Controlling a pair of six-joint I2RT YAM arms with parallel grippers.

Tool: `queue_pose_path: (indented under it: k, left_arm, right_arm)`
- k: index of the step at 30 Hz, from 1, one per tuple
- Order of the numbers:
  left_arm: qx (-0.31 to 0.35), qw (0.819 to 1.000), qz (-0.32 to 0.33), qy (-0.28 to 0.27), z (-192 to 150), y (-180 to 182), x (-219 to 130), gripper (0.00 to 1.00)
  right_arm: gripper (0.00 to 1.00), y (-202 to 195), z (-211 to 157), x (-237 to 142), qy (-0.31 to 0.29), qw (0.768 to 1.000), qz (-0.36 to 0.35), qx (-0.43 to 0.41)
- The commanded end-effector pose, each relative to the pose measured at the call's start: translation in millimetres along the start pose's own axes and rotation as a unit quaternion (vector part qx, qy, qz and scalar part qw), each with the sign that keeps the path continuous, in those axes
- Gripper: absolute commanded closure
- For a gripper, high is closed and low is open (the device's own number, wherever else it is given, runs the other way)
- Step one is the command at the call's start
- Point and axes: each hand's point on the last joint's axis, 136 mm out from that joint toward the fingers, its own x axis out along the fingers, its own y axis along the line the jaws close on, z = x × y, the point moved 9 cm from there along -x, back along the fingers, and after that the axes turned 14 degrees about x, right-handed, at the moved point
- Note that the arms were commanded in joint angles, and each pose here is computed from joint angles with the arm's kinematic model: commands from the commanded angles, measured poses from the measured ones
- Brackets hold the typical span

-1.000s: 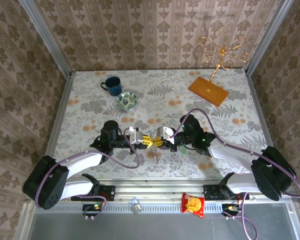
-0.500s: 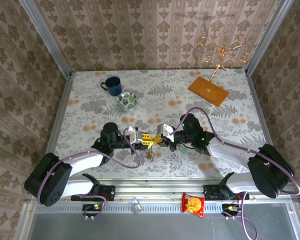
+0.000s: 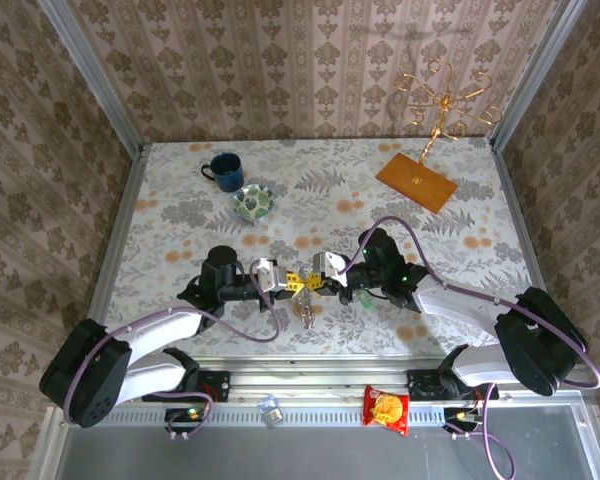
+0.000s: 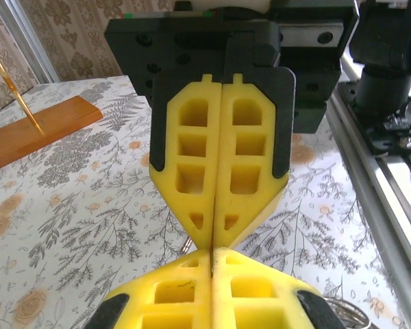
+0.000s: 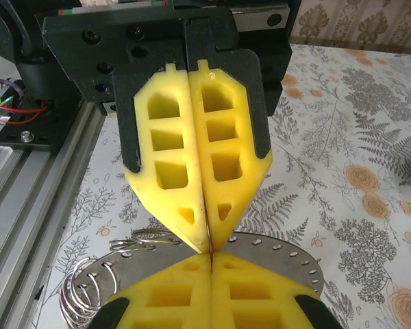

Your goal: Put the keys on the keyring

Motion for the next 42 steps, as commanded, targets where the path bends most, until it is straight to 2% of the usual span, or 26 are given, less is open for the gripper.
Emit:
queue_pose_path:
  k: [1, 3, 6, 7, 13, 24, 29, 33, 36, 37, 39, 40, 42]
  left_arm:
    - [-0.001, 1.0, 0.003, 0.029, -3.9, 0.5, 0.9, 1.0]
    - [-0.001, 1.0, 0.005, 0.026, -3.3, 0.2, 0.5, 1.0]
    - [-0.002, 1.0, 0.013, 0.015, -1.5, -0.3, -0.9, 1.0]
    - [-0.001, 1.0, 0.017, 0.01, -0.5, -0.3, -1.5, 1.0]
    - [0.005, 1.0, 0.02, -0.018, 2.7, -1.4, -1.9, 1.0]
    - [0.009, 0.999, 0.007, -0.043, 3.8, -3.1, -0.3, 1.0]
    - [0.01, 0.999, 0.005, -0.051, 4.8, -2.4, 0.6, 1.0]
    - [0.009, 0.999, 0.003, -0.053, 4.4, -2.4, 1.4, 1.0]
    - [0.01, 0.999, 0.008, -0.049, 3.3, -1.7, 1.6, 1.0]
    - [0.008, 0.999, 0.015, -0.045, 2.8, -0.8, 1.2, 0.94]
    - [0.007, 0.999, 0.035, -0.033, 2.1, 0.6, -1.2, 0.67]
    - [0.008, 0.999, 0.041, -0.025, 2.5, 0.8, -2.7, 0.63]
    - [0.008, 0.999, 0.043, -0.004, 4.0, 0.9, -6.6, 0.62]
  right_arm:
    - [1.0, 5.1, 11.1, 1.5, -0.018, 0.999, 0.03, -0.024]
    - [1.0, 5.0, 11.2, 1.2, -0.016, 0.999, 0.026, -0.023]
    - [0.8, 3.0, 8.6, -0.9, -0.012, 1.0, 0.015, -0.011]
    - [0.77, 3.3, 6.7, -1.4, -0.013, 1.0, 0.014, -0.008]
    - [0.75, 2.4, 1.8, 2.1, -0.017, 1.0, 0.019, 0.009]
    - [0.77, -3.5, -1.0, 7.2, -0.007, 1.0, 0.008, 0.011]
    - [0.85, -4.1, 6.8, 8.1, -0.026, 0.999, 0.017, 0.012]
    - [0.99, -7.2, 6.7, 12.9, -0.031, 0.999, 0.021, 0.018]
    - [1.0, -7.0, 8.5, 12.0, -0.034, 0.999, 0.025, 0.017]
    - [1.0, -6.2, 8.4, 11.4, -0.033, 0.999, 0.025, 0.015]
    - [1.0, -6.4, 5.9, 9.7, -0.027, 0.999, 0.021, 0.014]
    - [1.0, -6.2, 4.4, 9.4, -0.021, 1.0, 0.021, 0.011]
    - [1.0, -5.8, 0.1, 9.1, -0.005, 1.0, 0.021, 0.008]
